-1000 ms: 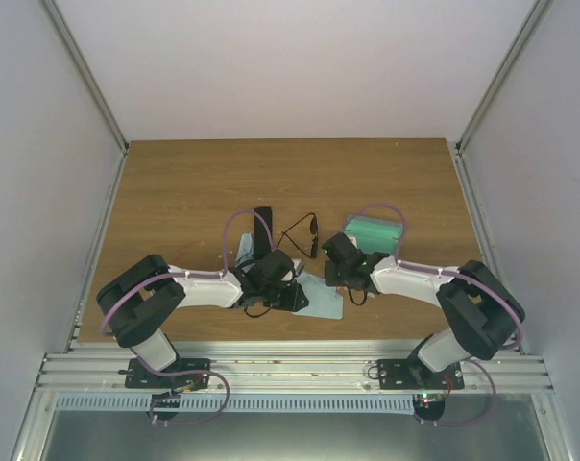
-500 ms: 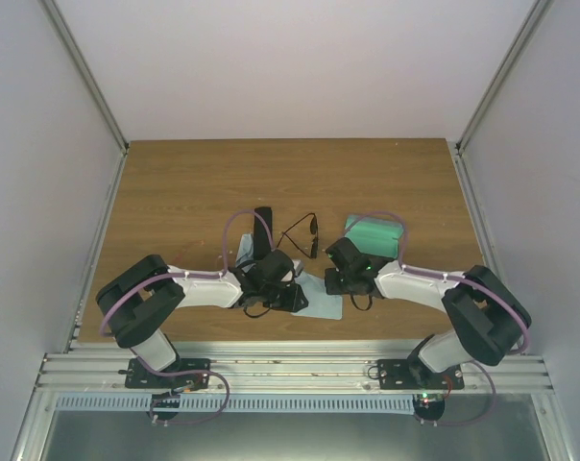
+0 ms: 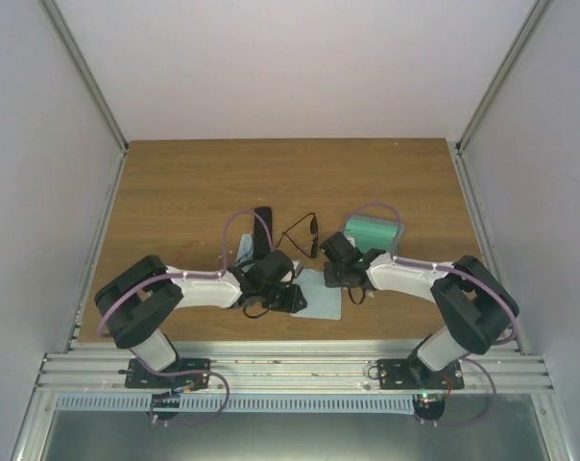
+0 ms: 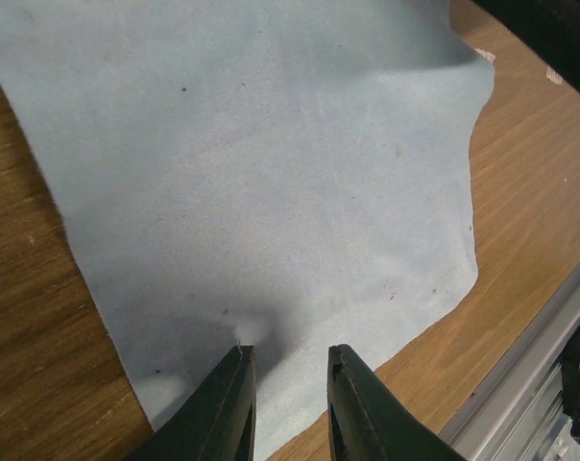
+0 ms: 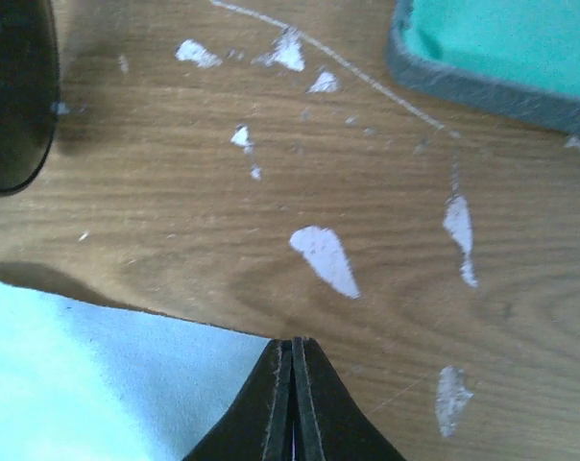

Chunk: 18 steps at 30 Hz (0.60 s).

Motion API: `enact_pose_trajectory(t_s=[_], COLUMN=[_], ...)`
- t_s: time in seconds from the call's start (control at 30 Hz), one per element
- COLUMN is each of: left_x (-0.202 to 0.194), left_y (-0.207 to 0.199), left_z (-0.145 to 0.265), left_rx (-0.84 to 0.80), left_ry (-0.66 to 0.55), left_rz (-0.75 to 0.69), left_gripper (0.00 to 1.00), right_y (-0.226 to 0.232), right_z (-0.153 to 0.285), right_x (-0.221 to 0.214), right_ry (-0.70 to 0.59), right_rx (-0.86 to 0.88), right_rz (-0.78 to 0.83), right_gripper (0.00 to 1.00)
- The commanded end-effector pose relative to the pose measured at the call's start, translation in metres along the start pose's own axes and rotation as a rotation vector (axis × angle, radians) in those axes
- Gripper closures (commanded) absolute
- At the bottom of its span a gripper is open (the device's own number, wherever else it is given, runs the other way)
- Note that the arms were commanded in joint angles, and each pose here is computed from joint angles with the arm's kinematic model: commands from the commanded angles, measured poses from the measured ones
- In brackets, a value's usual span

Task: Organize the sunglasses
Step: Adjust the glasses cleaning cloth at the center of the board.

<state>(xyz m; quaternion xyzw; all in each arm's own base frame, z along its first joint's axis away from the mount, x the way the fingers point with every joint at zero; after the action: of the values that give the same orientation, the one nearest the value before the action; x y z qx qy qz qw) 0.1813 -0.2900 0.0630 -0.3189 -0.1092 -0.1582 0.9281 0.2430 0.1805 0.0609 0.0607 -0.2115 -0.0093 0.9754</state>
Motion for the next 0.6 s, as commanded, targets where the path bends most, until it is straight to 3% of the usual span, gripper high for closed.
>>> enact_pose_trajectory(t_s=[0.0, 0.23, 0.43, 0.57], left_x=[-0.005, 0.0, 0.023, 0.03], left_y=[0.002, -0.008, -0.024, -0.019], left_z=[0.004, 0.017, 0.047, 0.055], left_rx=[0.021, -0.008, -0.016, 0.045], left_ry=[0.016, -0.016, -0.179, -0.229], left_rz=[0.009, 0.003, -0.027, -0.02], left_gripper=[0.76, 0.76, 0.69, 0.67], right_y=[-0.023, -0.019, 0.001, 0.014], right_z=[-0.006, 0.017, 0.038, 0.044], right_x=[-0.007, 0.013, 0.004, -0.019], right_ry=[0.03, -0.052, -0.042, 0.029], right_rx=[-0.164, -0.157, 0.052, 0.185], right_rz=[0.037, -0.004, 0.014, 0.02], right_gripper=[0.97, 0.96, 0.85, 0.84])
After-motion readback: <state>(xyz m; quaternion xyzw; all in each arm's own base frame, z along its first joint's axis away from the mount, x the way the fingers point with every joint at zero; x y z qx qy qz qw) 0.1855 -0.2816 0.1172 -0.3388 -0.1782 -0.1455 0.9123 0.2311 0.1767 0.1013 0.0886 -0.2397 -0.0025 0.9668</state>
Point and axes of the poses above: each gripper's point midway between its finger pads, its own z axis back along the fingers, its own y axis along the line the jaws close on, x = y × z, the point moved 5 cm from there along z, back along the fingers, and after that the axes turned 5 degrees about -z, right-handed, at the moved point
